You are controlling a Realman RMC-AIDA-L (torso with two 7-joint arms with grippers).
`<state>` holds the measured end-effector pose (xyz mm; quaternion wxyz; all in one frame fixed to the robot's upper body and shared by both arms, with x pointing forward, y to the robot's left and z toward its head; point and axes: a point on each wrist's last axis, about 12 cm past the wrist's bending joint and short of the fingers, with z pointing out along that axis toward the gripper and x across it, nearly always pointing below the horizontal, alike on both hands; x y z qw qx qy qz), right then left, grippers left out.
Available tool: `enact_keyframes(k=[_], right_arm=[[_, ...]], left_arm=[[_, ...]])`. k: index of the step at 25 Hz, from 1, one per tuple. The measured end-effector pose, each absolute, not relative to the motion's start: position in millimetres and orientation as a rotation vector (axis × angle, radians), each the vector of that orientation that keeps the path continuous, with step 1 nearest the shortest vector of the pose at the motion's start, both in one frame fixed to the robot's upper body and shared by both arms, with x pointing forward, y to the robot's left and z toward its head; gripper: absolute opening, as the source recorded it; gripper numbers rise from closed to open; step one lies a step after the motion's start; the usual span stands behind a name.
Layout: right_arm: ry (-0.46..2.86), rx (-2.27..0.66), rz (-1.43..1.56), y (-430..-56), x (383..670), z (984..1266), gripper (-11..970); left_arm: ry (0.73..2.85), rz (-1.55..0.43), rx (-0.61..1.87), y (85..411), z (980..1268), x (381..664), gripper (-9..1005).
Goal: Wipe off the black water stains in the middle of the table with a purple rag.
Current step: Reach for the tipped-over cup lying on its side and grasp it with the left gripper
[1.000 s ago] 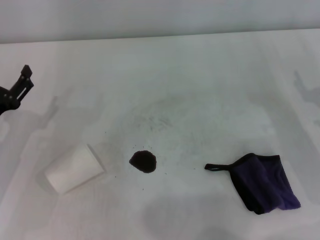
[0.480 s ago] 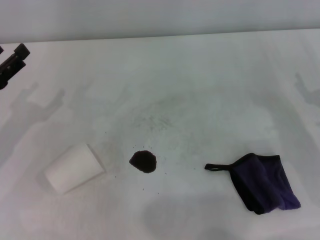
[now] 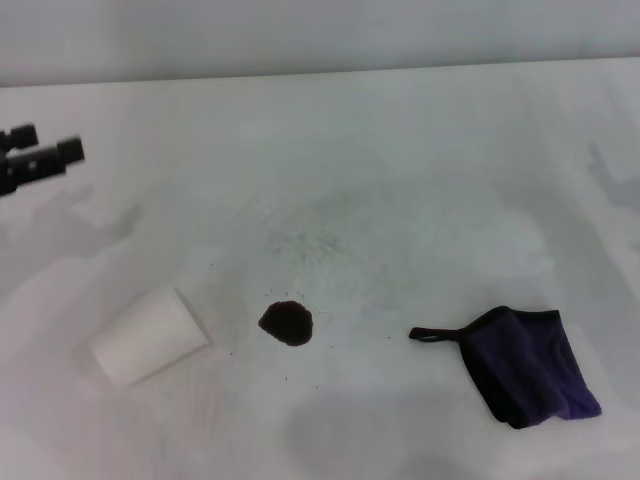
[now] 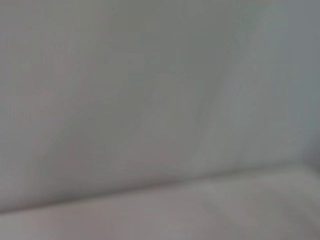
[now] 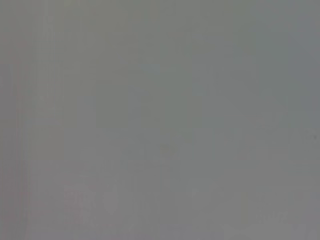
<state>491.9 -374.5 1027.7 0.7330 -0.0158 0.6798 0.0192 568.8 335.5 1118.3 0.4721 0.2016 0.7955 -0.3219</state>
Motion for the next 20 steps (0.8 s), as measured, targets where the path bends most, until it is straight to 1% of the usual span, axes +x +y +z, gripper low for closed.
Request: enact_keyframes(k=[4,8,10,11,12,15,20], right_arm=[[1.497,-0.038,0.04,-374.6,493.9,1028.3,873],[1.5,-0.04,0.035,-375.3,495.4,1028.7,873],[1.5,-0.041,0.035,-375.3,495.6,1028.8,873],[1.501,-0.041,0.035,-375.3,495.6,1028.7,873],[1.501,-0.041,0.035,-375.3,495.6,1028.7,873],[1.502,-0.04,0.036,-374.9,495.5,1028.4,873],[1.508,-0.036,0.038,-374.4,494.2,1027.0,873]], left_arm=[[2.055,-0.722,0.706,336.8,1141.7,569.7,875],[2.181,-0.766,0.865,331.5,1164.1,573.1,876],[2.26,-0.752,0.896,329.4,1168.3,575.5,876],[2.26,-0.752,0.896,329.4,1168.3,575.5,876],[2.376,-0.709,0.956,319.8,1169.7,578.8,876],[2.446,-0.684,1.015,308.5,1168.2,578.9,875],[2.522,-0.564,1.13,282.9,1164.0,577.0,876]])
